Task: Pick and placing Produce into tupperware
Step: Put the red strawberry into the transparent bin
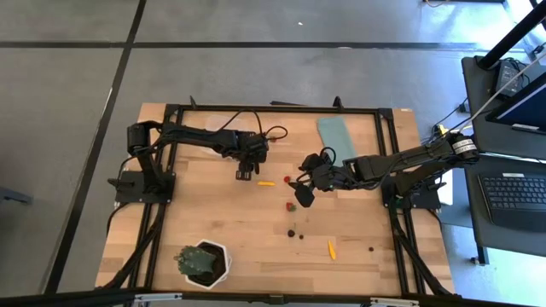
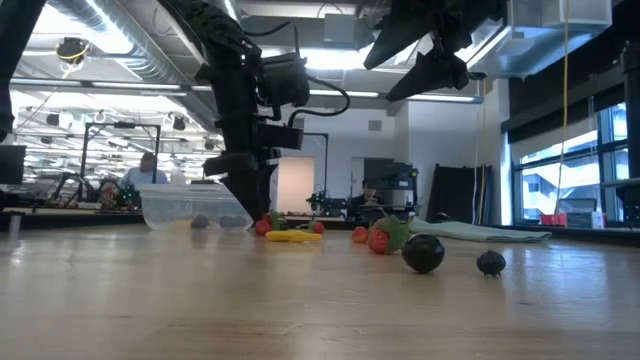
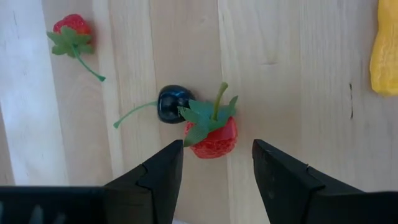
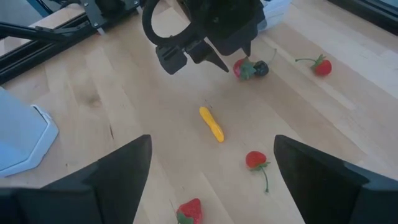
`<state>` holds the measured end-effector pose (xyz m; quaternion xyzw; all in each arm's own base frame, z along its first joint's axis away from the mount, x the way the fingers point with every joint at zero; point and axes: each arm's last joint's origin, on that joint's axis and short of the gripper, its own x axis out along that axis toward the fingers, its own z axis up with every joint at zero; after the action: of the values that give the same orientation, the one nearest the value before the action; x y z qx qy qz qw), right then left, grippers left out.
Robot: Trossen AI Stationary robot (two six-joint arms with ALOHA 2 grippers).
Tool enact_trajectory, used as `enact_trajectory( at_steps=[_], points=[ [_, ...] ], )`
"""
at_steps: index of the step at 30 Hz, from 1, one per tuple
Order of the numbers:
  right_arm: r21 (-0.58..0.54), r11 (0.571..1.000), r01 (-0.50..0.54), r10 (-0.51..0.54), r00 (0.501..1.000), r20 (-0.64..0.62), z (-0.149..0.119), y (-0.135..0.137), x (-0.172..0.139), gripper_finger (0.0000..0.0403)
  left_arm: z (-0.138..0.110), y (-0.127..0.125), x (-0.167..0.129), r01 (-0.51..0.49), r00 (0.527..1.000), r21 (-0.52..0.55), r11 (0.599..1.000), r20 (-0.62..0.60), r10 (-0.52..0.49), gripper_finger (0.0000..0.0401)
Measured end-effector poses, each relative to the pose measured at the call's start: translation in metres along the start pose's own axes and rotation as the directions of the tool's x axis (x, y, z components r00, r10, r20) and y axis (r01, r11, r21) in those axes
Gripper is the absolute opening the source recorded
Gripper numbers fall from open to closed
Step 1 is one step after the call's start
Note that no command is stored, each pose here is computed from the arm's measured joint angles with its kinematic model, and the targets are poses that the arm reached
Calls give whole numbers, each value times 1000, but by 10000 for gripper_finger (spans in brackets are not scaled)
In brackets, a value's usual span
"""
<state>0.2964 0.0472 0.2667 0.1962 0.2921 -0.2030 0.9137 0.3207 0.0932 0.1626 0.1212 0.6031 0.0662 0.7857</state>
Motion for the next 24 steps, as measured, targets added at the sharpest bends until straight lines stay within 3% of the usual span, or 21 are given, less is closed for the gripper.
enact_trajectory(
  at_steps=[5, 16, 24],
  points=[
    [-1, 1000, 0, 0, 1000, 0, 0, 0, 0, 339, 0, -1, 0, 25, 1000, 0, 1000, 10, -25, 192],
    [1, 1000, 0, 0, 1000, 0, 0, 0, 0, 339, 3, 0, 0, 11, 999, -5, 1000, 39, -10, 252],
    [22, 1000, 0, 0, 1000, -1, 0, 0, 0, 339, 3, 2, 0, -45, 999, -9, 999, 18, 45, 252]
  ],
)
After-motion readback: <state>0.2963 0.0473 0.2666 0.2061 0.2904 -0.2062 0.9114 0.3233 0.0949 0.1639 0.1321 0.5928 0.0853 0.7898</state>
